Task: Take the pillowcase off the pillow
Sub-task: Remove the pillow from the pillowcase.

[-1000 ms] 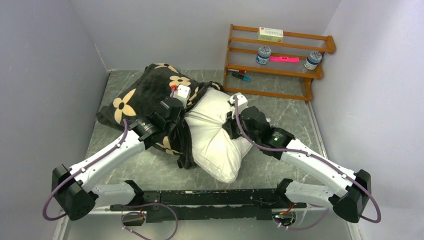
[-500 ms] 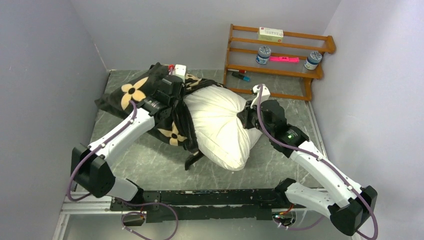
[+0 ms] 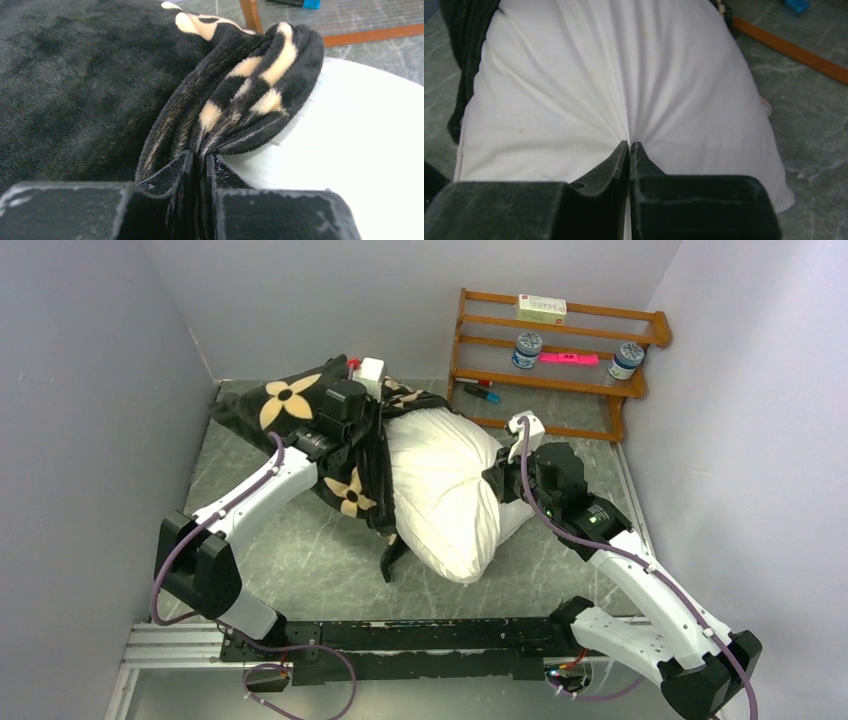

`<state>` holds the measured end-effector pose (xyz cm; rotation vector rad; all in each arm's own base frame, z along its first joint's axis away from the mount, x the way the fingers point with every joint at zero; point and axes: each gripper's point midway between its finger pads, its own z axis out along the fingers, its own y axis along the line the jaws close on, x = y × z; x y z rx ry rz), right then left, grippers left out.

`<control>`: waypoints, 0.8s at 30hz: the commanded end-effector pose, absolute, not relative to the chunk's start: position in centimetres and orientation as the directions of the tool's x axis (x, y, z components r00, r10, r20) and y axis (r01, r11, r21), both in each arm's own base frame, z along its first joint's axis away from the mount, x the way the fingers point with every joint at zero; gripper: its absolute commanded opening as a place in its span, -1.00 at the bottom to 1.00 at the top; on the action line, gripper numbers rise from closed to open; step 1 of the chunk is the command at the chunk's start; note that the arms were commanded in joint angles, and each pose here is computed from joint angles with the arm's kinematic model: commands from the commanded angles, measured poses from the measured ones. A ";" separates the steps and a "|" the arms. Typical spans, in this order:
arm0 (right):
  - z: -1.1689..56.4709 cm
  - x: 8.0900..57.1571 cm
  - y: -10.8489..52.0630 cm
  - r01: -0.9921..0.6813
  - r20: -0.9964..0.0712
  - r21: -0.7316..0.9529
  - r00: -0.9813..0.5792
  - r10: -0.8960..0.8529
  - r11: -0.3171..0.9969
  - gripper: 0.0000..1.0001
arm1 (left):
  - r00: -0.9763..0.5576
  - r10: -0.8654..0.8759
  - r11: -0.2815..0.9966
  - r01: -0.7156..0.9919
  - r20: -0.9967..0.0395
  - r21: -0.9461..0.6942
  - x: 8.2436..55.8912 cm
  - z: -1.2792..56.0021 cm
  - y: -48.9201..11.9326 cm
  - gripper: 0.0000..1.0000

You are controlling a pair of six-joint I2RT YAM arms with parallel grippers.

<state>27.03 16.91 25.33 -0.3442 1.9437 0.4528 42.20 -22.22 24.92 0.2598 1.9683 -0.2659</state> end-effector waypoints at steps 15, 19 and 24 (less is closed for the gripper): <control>29.7 19.6 25.9 -0.800 -0.947 -0.073 -0.131 -0.292 0.596 0.81 | -0.499 0.079 0.921 0.368 -0.863 -0.128 36.7 20.9 -20.6 -0.71; 30.2 17.0 28.9 -0.844 -0.933 -0.162 -0.038 -0.359 0.511 0.94 | -0.501 0.084 0.921 0.369 -0.861 -0.125 36.0 20.3 -20.2 -0.71; 27.8 15.0 32.3 -0.857 -0.863 -0.284 0.034 -0.503 0.430 1.00 | -0.502 0.082 0.916 0.379 -0.861 -0.134 35.6 19.5 -20.2 -0.71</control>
